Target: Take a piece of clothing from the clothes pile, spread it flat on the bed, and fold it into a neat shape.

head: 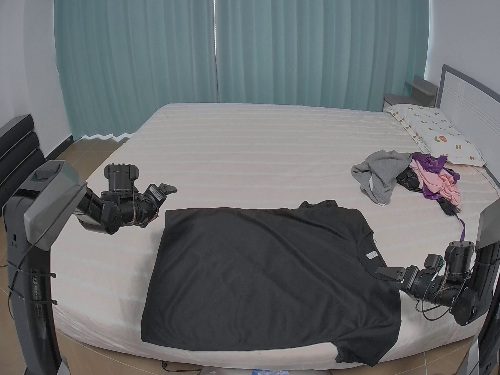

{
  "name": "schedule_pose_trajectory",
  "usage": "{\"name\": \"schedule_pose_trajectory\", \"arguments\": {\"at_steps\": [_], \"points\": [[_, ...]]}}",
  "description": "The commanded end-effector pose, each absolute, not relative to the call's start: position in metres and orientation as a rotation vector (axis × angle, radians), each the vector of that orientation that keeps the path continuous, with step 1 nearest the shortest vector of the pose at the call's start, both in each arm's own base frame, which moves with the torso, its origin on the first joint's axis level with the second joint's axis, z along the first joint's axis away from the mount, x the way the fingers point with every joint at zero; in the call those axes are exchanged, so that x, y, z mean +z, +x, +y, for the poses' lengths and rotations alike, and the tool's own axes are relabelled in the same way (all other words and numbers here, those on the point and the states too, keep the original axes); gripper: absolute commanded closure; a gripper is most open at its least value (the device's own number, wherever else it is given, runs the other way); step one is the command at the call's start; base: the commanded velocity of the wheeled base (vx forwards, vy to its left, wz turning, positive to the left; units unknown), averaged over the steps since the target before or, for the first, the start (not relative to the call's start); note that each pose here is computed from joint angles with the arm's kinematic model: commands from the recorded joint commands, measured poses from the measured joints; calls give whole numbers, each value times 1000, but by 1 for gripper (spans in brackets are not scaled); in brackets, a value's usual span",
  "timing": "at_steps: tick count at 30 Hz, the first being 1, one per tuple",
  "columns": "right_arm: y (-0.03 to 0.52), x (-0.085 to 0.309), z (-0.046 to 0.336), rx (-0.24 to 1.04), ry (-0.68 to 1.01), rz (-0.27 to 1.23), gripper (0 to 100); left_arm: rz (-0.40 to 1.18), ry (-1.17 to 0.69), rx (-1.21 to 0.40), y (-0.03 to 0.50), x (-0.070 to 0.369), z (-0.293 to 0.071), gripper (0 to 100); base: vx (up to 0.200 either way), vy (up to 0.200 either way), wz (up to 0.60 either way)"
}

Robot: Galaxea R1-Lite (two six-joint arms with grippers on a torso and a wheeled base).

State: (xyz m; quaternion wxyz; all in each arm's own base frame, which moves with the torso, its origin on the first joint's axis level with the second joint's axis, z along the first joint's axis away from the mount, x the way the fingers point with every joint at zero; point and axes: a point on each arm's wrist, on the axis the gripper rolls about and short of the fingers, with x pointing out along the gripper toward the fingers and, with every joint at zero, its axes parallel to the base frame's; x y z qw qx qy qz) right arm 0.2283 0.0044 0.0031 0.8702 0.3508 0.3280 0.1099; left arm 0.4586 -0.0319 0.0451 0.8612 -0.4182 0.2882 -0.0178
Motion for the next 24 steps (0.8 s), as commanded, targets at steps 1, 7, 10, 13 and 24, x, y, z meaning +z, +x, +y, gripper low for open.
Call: {"name": "schedule_pose_trajectory", "arguments": {"at_steps": [1,7,10,13,24], "points": [[227,1,5,229,735,697,0,657,-875,-6,491,-10,-35,0,0,0,0],[228,-1,5,227,736,706,0,650,-872,-7,493,-14,-35,0,0,0,0],[228,-1,5,227,736,706,0,643,-864,8,494,-17,-35,0,0,0,0],[227,-1,6,229,735,707,0,596,-851,51,501,-20,-34,0,0,0,0],[228,-2,6,229,736,711,0,570,-837,50,513,-29,-43,0,0,0,0]]}}
